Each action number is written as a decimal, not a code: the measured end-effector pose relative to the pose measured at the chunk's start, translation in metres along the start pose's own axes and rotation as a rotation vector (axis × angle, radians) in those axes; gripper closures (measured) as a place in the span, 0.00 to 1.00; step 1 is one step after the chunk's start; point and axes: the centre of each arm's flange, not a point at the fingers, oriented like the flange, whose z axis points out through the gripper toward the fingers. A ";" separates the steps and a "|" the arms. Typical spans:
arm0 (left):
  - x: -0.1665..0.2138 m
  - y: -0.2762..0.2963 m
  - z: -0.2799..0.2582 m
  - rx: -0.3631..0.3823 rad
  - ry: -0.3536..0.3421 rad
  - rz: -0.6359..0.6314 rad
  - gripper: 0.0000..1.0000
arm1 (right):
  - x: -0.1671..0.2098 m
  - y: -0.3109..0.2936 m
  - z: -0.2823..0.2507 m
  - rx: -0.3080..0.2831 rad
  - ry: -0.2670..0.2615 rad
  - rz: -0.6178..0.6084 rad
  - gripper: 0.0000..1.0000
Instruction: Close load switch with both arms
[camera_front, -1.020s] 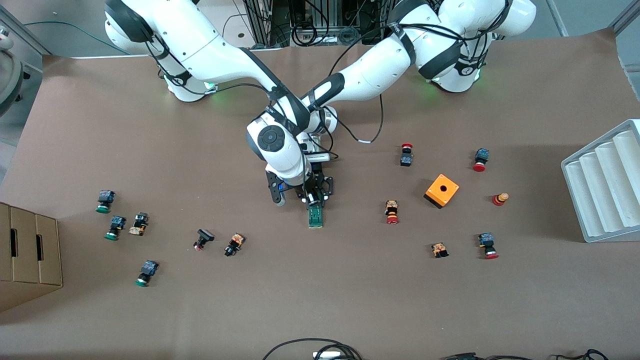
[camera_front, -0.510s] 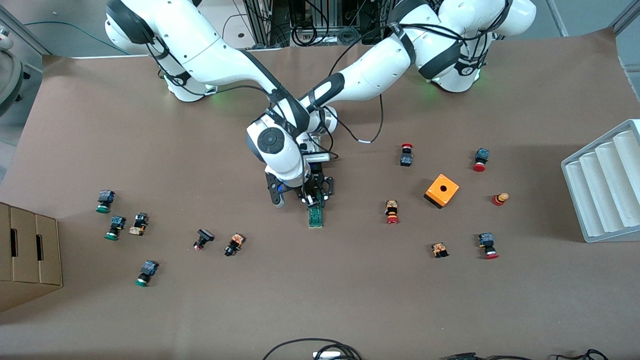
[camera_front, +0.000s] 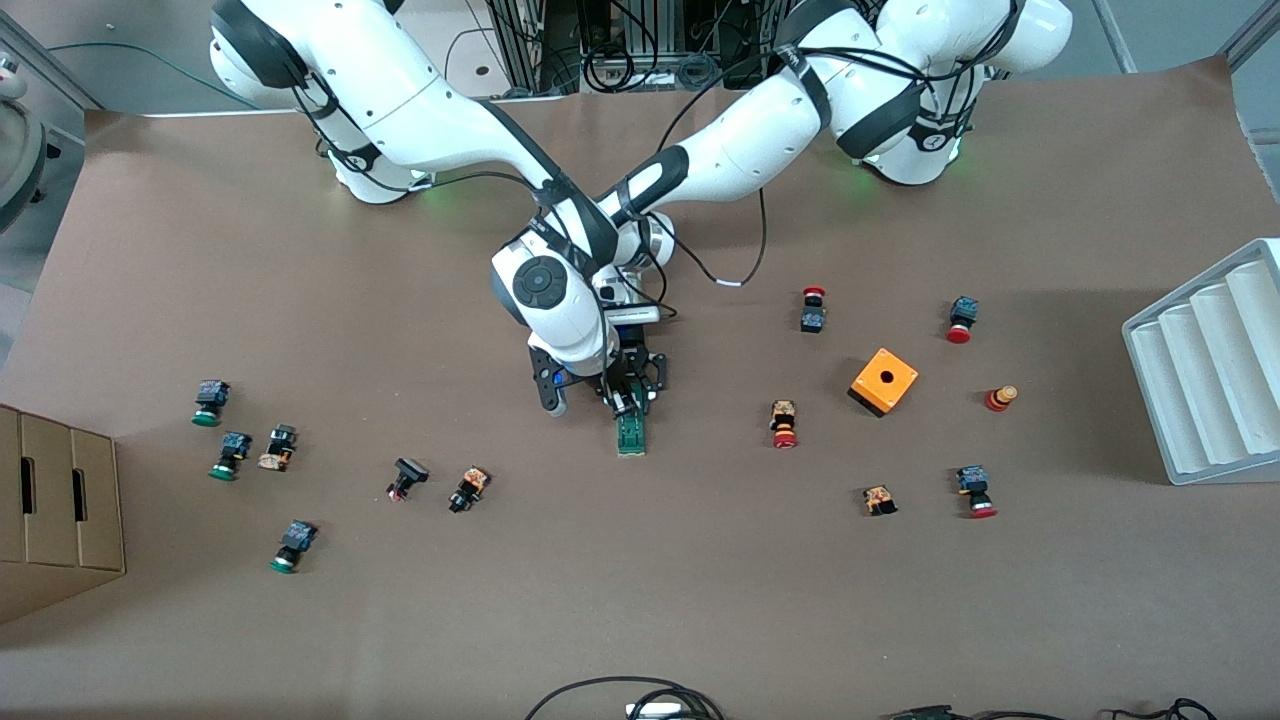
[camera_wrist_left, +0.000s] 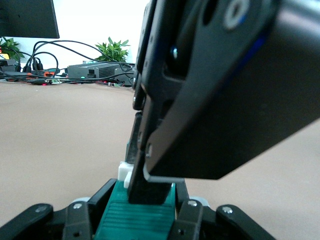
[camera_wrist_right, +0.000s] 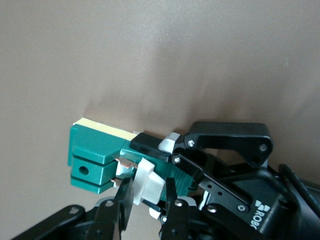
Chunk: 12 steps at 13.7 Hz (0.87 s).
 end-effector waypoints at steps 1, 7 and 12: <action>0.000 0.000 0.000 0.000 0.000 0.000 0.49 | 0.000 0.000 0.000 0.000 0.000 0.000 0.69; 0.000 0.000 0.000 0.000 0.001 -0.002 0.49 | 0.000 -0.001 -0.001 0.000 0.001 0.006 0.70; 0.000 0.000 0.000 0.000 0.001 -0.002 0.49 | -0.002 -0.005 -0.005 -0.015 0.005 0.021 0.70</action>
